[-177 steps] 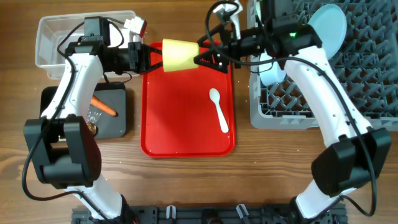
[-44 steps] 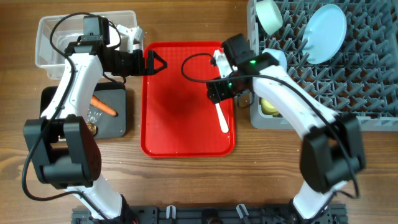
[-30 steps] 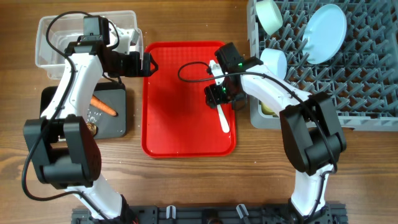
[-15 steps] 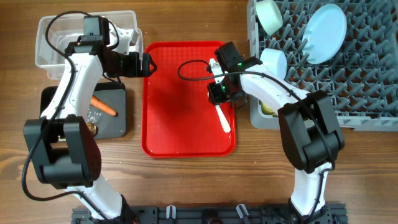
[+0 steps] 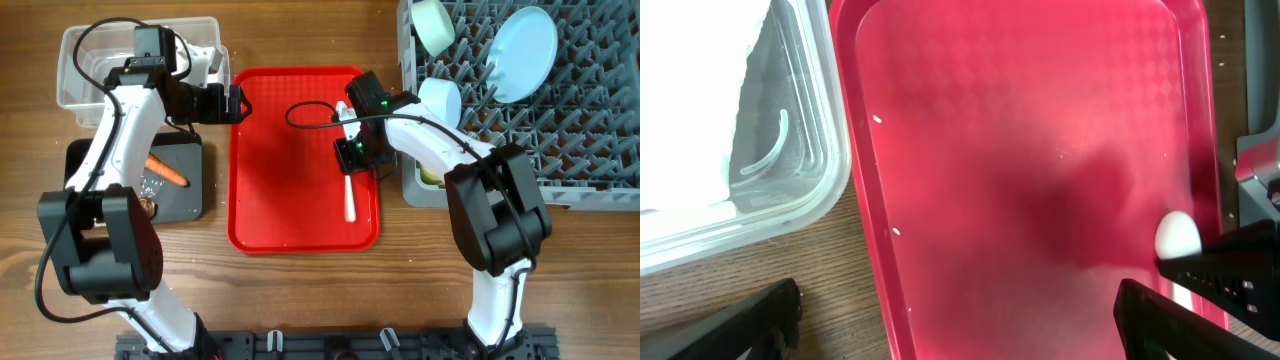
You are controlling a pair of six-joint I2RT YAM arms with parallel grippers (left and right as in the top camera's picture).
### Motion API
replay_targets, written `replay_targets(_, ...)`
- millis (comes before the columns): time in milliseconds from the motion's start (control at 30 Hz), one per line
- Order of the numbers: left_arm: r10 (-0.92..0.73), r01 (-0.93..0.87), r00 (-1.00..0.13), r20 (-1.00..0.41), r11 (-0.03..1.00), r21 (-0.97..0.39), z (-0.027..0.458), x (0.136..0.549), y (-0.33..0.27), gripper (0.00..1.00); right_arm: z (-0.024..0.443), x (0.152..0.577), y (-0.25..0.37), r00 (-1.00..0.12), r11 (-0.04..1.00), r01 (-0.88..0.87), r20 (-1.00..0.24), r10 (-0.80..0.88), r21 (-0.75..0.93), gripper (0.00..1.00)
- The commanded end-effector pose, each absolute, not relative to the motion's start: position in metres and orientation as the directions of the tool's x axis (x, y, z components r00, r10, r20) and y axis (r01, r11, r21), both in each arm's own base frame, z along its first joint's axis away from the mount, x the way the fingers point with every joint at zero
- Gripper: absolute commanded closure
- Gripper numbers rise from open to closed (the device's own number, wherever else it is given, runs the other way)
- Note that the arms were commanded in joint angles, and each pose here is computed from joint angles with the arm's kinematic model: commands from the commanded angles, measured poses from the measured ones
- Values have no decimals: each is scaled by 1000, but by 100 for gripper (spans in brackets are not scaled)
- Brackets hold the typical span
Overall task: Sort waste into correct bins and load items into the dishwasher rack
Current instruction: 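Carry the white spoon with the right gripper and insert it into the rack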
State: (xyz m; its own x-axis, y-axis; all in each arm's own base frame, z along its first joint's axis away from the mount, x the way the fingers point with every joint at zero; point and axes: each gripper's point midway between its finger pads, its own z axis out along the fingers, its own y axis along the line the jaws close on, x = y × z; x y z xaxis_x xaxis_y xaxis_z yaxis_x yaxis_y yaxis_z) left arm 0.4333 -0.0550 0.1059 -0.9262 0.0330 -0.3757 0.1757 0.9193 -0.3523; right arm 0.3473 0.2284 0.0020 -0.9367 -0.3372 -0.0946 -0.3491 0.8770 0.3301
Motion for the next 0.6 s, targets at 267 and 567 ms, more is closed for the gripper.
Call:
replay_targets(267, 45, 201, -903, -427, 923, -329, 125, 438, -55, 0, 84, 370, 203, -930, 910, -347, -210, -302, 228, 96)
replay_targets(567, 45, 201, -903, -427, 923, -329, 125, 438, -55, 0, 234, 375, 133, -760, 905, -423, -559, -332, 39, 96)
